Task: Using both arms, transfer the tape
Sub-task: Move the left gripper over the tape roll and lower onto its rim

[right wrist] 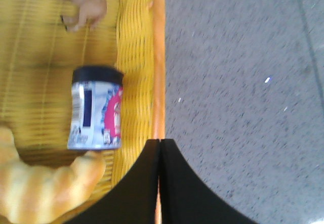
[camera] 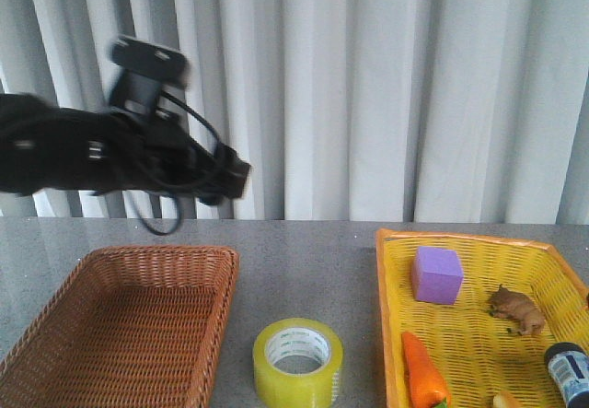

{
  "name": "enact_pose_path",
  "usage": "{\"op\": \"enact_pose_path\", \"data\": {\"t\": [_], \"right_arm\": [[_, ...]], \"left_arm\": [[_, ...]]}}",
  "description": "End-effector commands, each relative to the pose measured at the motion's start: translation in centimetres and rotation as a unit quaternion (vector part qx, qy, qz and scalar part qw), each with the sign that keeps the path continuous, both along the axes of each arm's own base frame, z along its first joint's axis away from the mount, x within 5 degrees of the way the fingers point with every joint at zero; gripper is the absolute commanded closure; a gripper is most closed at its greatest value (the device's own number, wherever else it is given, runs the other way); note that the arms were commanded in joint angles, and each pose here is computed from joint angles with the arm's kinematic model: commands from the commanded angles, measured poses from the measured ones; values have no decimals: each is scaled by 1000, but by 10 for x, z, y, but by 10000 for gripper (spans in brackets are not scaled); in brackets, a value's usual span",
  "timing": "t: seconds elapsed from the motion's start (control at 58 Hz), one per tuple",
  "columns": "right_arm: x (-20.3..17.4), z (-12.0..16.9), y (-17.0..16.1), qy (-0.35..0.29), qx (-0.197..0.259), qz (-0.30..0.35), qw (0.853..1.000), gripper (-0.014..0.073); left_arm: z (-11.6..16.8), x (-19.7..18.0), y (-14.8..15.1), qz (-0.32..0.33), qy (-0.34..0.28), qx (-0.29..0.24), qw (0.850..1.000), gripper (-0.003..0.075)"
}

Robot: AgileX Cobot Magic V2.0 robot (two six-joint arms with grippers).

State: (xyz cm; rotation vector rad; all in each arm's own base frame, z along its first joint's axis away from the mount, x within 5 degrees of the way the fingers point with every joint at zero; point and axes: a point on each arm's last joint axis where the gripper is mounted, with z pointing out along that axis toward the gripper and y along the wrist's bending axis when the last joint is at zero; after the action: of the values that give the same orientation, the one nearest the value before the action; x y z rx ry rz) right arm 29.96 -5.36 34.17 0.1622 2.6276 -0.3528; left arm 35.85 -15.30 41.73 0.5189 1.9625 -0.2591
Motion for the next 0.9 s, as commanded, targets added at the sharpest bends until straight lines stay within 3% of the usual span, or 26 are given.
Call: {"op": "enact_pose_path", "data": {"t": [0.0,0.345,0.638,0.879], "right_arm": [[-4,10,-2,-33,-11,4,999,603],[-6,9,-2,-25,-10,2,1000,603],[-6,9,-2,-25,-10,2,1000,603],[-6,9,-2,-25,-10,2,1000,603]], "left_arm": [[11,17,-11,-7,-16,-3,1000,186],[-54,76,-52,-2,87,-6,996,186],[-97,79,-80,-25,125,66,990,186],[-108,72,-79,-30,172,111,978,186]]}}
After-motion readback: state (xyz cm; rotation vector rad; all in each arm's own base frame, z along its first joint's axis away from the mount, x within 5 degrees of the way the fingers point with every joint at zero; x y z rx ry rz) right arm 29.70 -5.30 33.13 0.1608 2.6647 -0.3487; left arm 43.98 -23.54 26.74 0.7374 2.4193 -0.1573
